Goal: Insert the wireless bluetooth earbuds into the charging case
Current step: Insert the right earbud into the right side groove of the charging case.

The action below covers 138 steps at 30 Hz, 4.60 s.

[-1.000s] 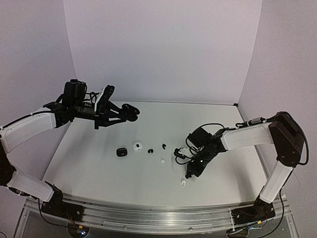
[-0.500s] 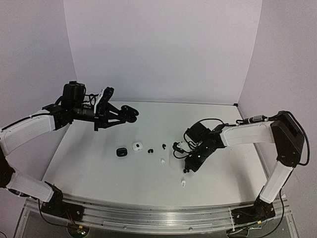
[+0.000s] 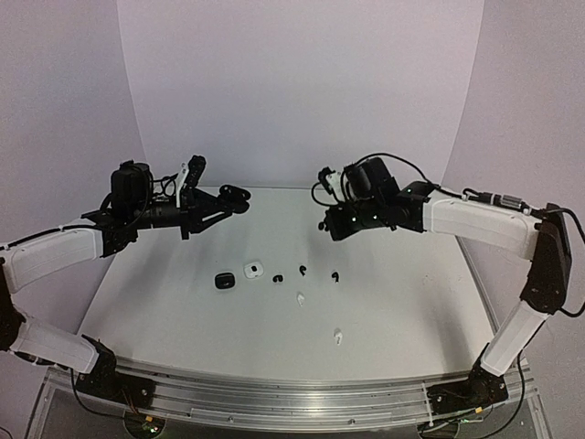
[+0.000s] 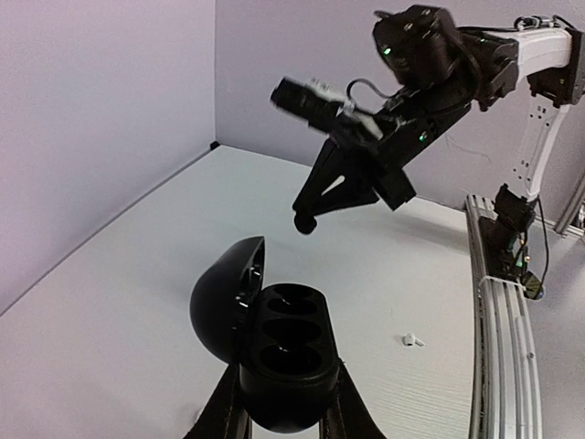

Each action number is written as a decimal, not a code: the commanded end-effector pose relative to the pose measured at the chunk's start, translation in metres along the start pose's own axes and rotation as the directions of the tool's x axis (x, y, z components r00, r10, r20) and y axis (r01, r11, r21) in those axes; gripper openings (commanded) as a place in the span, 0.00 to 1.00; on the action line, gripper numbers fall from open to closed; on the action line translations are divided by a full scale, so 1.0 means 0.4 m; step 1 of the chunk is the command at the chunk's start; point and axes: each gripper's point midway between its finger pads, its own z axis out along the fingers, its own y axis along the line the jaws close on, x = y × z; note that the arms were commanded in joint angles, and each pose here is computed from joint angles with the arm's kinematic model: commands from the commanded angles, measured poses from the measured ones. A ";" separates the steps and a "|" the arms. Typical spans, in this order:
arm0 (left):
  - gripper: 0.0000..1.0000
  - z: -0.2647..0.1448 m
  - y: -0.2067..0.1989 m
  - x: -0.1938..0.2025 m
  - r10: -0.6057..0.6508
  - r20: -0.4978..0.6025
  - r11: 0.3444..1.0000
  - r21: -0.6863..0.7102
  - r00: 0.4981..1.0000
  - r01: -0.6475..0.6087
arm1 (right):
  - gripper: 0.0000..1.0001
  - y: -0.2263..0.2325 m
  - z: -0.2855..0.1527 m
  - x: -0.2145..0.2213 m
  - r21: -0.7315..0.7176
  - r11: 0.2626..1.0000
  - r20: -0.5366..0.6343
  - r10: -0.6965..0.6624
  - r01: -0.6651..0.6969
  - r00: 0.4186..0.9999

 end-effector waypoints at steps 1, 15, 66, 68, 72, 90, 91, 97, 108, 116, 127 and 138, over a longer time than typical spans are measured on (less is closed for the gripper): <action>0.00 0.003 0.030 -0.090 0.017 0.131 0.996 -0.091 0.991 -0.005 | 0.00 -0.012 -0.126 -0.235 0.072 0.992 0.293 0.080 -0.105 0.953; 0.00 0.042 0.036 -0.174 0.006 0.230 0.994 -0.106 0.973 0.019 | 0.00 0.218 -0.329 -0.465 0.053 0.995 0.635 -0.097 0.081 0.766; 0.00 0.022 -0.023 -0.247 0.051 0.320 0.999 -0.016 0.946 -0.049 | 0.00 0.344 -0.229 -0.468 0.186 0.959 0.633 -0.283 0.213 0.720; 0.00 0.022 -0.023 -0.251 0.054 0.325 0.999 -0.017 0.944 -0.052 | 0.00 0.347 -0.225 -0.469 0.184 0.959 0.635 -0.284 0.217 0.719; 0.00 0.019 -0.024 -0.260 0.067 0.335 0.998 -0.020 0.940 -0.064 | 0.00 0.345 -0.217 -0.463 0.194 0.956 0.627 -0.292 0.219 0.722; 0.00 0.009 -0.016 -0.291 0.040 0.369 0.999 -0.034 0.929 -0.029 | 0.03 0.363 -0.186 -0.425 0.205 0.928 0.601 -0.370 0.310 0.709; 0.00 0.009 -0.016 -0.292 0.042 0.370 0.999 -0.035 0.928 -0.031 | 0.04 0.366 -0.185 -0.423 0.200 0.928 0.602 -0.370 0.315 0.708; 0.00 0.007 -0.014 -0.295 0.037 0.372 0.999 -0.040 0.927 -0.024 | 0.07 0.364 -0.191 -0.413 0.193 0.927 0.602 -0.372 0.323 0.707; 0.00 0.008 -0.016 -0.288 0.060 0.364 0.998 -0.046 0.930 -0.047 | 0.11 0.365 -0.210 -0.419 0.195 0.920 0.611 -0.384 0.339 0.692; 0.00 0.010 -0.017 -0.281 0.054 0.355 0.998 -0.040 0.933 -0.042 | 0.19 0.360 -0.230 -0.428 0.200 0.921 0.621 -0.383 0.335 0.684; 0.00 0.012 -0.021 -0.278 0.035 0.350 0.999 -0.024 0.936 -0.029 | 0.26 0.363 -0.259 -0.440 0.191 0.918 0.639 -0.385 0.348 0.665; 0.00 0.013 -0.025 -0.277 0.017 0.348 1.000 -0.008 0.937 -0.015 | 0.28 0.362 -0.268 -0.439 0.186 0.915 0.638 -0.390 0.358 0.664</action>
